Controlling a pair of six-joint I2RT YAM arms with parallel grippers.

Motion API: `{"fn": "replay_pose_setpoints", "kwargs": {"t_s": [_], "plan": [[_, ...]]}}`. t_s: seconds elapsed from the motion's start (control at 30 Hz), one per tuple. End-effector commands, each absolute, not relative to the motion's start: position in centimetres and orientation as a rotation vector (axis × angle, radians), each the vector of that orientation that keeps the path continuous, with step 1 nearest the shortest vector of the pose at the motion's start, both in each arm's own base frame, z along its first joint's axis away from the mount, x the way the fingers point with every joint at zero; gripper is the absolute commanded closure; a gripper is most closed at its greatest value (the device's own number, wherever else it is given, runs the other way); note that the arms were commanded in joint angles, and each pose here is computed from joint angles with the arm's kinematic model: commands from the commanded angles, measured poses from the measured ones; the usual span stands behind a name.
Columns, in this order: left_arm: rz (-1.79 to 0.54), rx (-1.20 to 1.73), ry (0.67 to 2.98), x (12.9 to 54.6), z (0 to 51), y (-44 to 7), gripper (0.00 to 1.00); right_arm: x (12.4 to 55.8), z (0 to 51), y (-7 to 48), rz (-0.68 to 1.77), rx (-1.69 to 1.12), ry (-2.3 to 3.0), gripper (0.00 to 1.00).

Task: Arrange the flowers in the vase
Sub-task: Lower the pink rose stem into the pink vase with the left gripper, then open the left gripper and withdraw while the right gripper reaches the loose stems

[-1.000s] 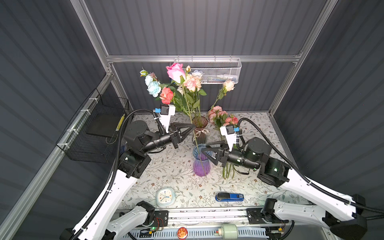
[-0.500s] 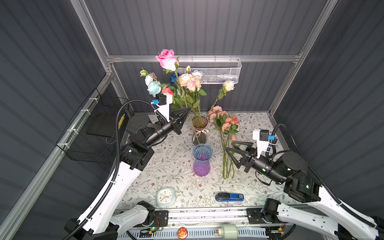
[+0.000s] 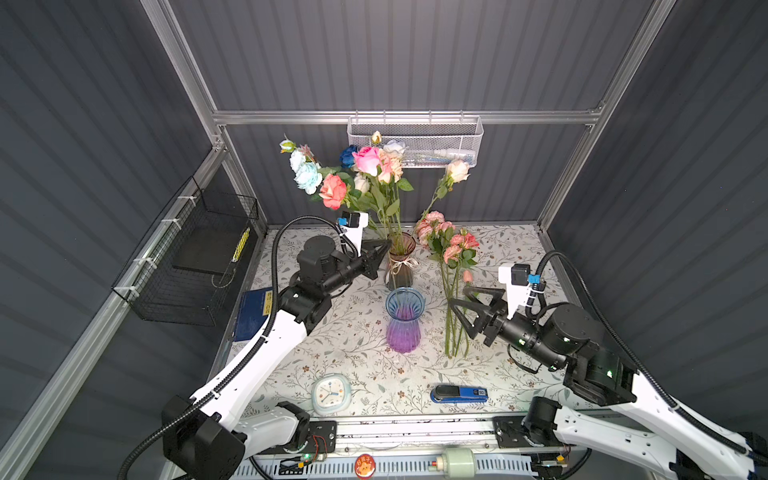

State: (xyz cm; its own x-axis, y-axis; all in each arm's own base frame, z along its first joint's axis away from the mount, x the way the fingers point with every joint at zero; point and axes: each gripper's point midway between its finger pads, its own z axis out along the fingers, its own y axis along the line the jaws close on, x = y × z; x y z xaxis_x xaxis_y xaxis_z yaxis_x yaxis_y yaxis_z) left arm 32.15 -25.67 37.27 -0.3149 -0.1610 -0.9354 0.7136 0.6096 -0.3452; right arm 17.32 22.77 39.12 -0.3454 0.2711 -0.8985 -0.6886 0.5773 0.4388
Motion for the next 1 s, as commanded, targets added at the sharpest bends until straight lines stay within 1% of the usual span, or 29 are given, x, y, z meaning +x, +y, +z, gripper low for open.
{"fn": "replay_pose_setpoints", "kwargs": {"t_s": [0.0, 0.1, 0.13, 0.27, 0.3, 0.37, 0.53, 0.7, 0.77, 0.87, 0.97], "plan": [[-0.969, 0.443, 1.702, 31.5, 35.7, -25.8, 1.0, 17.9, 38.2, 22.7, 0.98, -0.353, 1.666, 0.27], [-0.968, 0.421, 1.789, 31.3, 32.6, -25.7, 0.99, 18.3, 37.5, 23.1, 0.971, -0.354, 1.687, 0.26], [-0.968, 0.413, 1.809, 31.3, 32.0, -25.6, 0.94, 18.4, 37.3, 23.2, 0.966, -0.355, 1.696, 0.26], [-0.946, 0.376, 1.877, 30.9, 30.4, -24.9, 0.6, 18.8, 36.4, 23.6, 0.952, -0.357, 1.728, 0.25], [-0.943, 0.367, 1.871, 30.7, 30.6, -24.7, 0.52, 18.8, 36.3, 23.7, 0.952, -0.356, 1.732, 0.24], [-0.937, 0.341, 1.857, 30.4, 31.1, -24.1, 0.41, 18.9, 36.0, 23.7, 0.951, -0.35, 1.735, 0.23], [-0.968, 0.283, 1.765, 28.9, 34.9, -22.7, 0.25, 19.3, 35.5, 23.4, 0.932, -0.336, 1.752, 0.22], [-1.026, 0.228, 1.658, 26.9, 38.9, -21.3, 0.06, 20.8, 32.7, 22.5, 0.863, -0.273, 1.827, 0.23], [-1.037, 0.213, 1.648, 26.2, 39.4, -20.8, 0.01, 21.7, 30.9, 22.0, 0.845, -0.238, 1.88, 0.24], [-1.06, 0.215, 1.642, 25.0, 39.6, -20.3, 0.0, 23.7, 27.4, 21.1, 0.862, -0.154, 1.992, 0.28], [-1.085, 0.202, 1.646, 23.9, 39.1, -19.8, 0.0, 25.9, 23.7, 20.0, 0.868, -0.056, 2.096, 0.35]]}}
